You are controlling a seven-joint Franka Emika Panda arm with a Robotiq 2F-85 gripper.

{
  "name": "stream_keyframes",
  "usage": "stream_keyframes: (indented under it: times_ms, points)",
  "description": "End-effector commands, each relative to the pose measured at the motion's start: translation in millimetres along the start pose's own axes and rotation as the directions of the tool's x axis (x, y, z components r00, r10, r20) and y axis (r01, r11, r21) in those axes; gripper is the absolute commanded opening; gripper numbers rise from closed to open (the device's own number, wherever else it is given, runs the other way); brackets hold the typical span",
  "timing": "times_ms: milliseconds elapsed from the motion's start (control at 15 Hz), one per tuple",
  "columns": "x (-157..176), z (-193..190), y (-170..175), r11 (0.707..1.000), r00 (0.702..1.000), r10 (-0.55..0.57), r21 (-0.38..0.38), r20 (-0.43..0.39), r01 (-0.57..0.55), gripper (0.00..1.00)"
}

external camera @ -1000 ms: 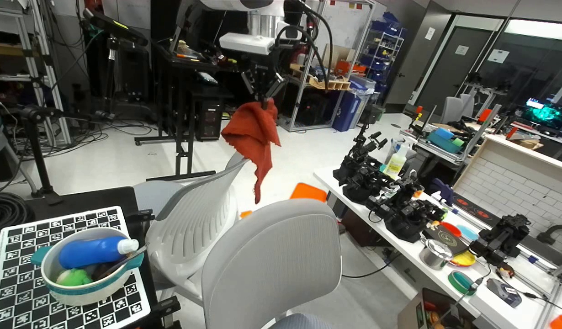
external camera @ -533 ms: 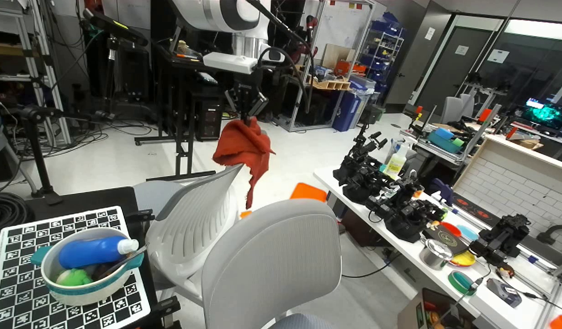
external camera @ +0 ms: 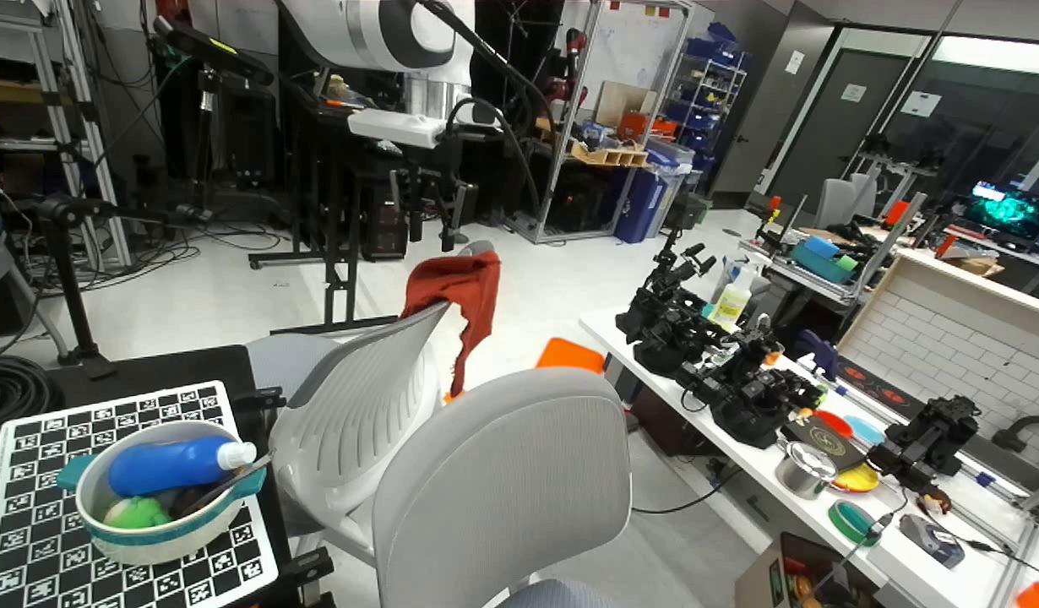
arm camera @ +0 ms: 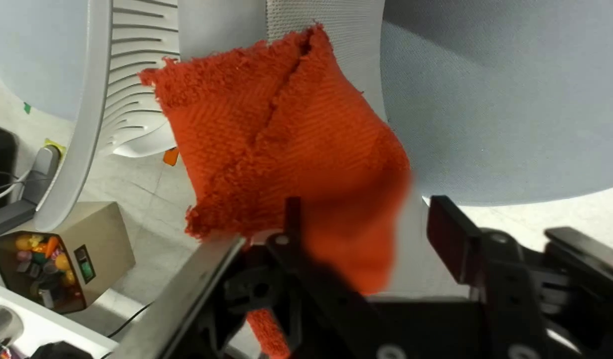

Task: Shift the orange towel to the chair on the right, then back to the one on the left

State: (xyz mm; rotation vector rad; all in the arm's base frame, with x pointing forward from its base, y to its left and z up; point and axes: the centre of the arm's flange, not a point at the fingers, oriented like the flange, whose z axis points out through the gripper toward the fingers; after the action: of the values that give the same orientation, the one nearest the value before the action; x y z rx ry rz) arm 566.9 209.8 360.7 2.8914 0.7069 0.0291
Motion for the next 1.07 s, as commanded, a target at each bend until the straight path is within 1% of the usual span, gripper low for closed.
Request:
stream_keyframes:
  times_ms: [0, 67, 267, 533, 600, 733, 1000]
  points:
    - [-22, -13, 7, 1.000, 0.999, 0.023, -0.017, -0.030, -0.024, 0.97]
    - [-24, -19, 12, 0.999, 0.999, 0.031, -0.015, -0.039, -0.031, 1.00]
    - [-31, -37, 31, 0.998, 0.996, 0.056, -0.005, -0.064, -0.056, 1.00]
    - [-49, -63, 68, 0.992, 0.988, 0.122, 0.039, -0.096, -0.119, 1.00]
    - [-29, -49, 54, 0.994, 0.991, 0.107, 0.012, -0.078, -0.106, 1.00]
    - [-37, -58, 68, 0.992, 0.988, 0.126, 0.025, -0.091, -0.125, 1.00]
    - [-41, -58, 68, 0.992, 0.988, 0.128, 0.027, -0.088, -0.126, 1.00]
